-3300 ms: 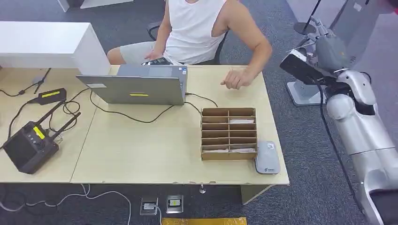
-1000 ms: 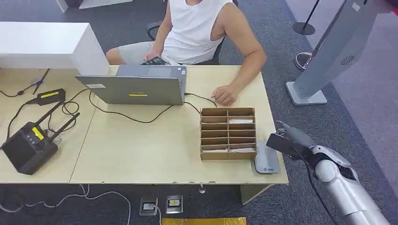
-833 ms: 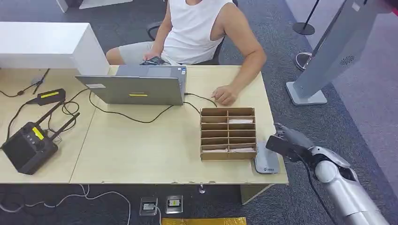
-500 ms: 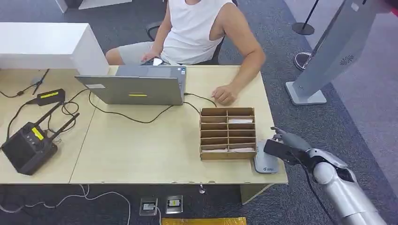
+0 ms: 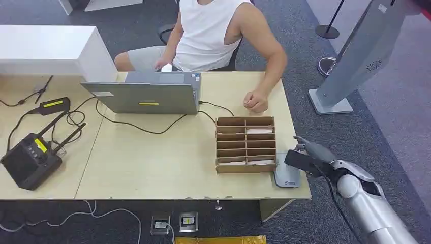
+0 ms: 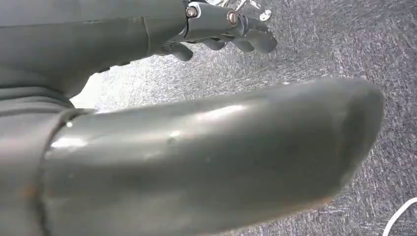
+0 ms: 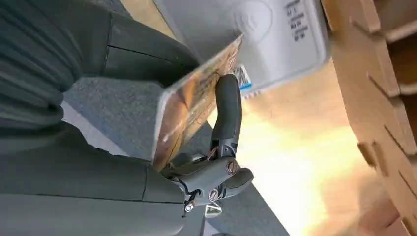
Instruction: Pass the card to the sensor for recognition and then transmit it.
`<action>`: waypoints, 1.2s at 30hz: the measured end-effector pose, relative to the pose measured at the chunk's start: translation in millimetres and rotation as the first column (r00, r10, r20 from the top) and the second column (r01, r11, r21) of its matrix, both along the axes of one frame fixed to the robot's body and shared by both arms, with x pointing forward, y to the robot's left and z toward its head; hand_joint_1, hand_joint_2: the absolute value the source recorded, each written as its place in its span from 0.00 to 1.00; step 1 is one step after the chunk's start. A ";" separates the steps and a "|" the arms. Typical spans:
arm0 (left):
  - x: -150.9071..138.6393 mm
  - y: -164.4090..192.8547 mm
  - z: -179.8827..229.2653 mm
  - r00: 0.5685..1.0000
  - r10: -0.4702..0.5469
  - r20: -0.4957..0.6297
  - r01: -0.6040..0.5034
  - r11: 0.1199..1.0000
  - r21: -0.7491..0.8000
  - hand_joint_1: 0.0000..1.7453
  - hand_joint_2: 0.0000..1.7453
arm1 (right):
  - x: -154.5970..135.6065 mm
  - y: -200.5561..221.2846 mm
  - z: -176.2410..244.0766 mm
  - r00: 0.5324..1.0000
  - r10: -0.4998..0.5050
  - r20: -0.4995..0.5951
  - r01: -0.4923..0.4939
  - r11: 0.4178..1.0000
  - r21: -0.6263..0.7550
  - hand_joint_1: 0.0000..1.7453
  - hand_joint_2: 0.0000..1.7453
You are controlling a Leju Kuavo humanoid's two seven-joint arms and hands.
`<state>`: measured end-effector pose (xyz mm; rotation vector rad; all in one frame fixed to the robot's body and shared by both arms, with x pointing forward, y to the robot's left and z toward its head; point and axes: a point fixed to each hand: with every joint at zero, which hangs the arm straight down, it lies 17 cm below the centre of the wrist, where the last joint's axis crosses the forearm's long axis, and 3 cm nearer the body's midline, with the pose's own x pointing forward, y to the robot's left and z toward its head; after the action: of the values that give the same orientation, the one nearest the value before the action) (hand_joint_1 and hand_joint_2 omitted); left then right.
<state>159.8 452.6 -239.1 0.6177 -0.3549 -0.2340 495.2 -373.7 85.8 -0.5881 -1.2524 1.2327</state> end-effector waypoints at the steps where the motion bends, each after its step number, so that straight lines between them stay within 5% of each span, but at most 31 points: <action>1: 0.0 0.1 0.0 1.000 0.001 0.000 -0.001 1.000 0.000 0.00 0.00 | 3.1 -1.3 4.5 1.000 -0.001 0.011 0.001 1.000 -0.004 1.00 1.00; 9: 1.3 0.4 0.7 1.000 -0.002 0.007 0.002 1.000 0.002 0.00 0.00 | 50.3 -12.0 98.9 0.977 -0.005 0.213 0.011 1.000 -0.026 1.00 1.00; 15: 7.6 -2.8 2.0 1.000 -0.020 0.024 0.020 1.000 0.001 0.00 0.00 | 89.7 -1.0 239.3 0.857 0.000 0.515 0.010 1.000 -0.015 1.00 1.00; 23: 13.5 -6.7 3.2 0.997 -0.067 0.035 0.067 0.998 0.007 0.00 0.00 | 101.9 25.7 282.7 0.798 0.007 0.603 0.018 0.999 -0.035 1.00 1.00; 33: 15.5 -10.1 2.7 0.996 -0.086 0.032 0.086 0.996 0.002 0.00 0.00 | 108.3 52.8 263.3 0.810 0.024 0.586 -0.001 0.999 -0.039 1.00 1.00; 34: 15.4 -10.2 2.6 0.996 -0.086 0.031 0.086 0.996 0.001 0.00 0.00 | 109.0 53.8 261.3 0.811 0.023 0.585 -0.001 0.999 -0.038 0.77 1.00; 35: 15.4 -10.2 2.6 0.996 -0.086 0.032 0.086 0.996 0.001 0.00 0.00 | 110.0 55.4 257.9 0.813 0.022 0.582 -0.001 0.999 -0.037 0.13 1.00; 36: 15.3 -10.2 2.6 0.996 -0.086 0.031 0.086 0.996 0.001 0.00 0.00 | 110.7 56.8 255.7 0.814 0.023 0.580 -0.002 0.999 -0.037 0.13 1.00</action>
<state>175.1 442.4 -236.6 0.6068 -0.4121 -0.3065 606.0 -316.9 341.5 -1.0388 -1.7461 1.1194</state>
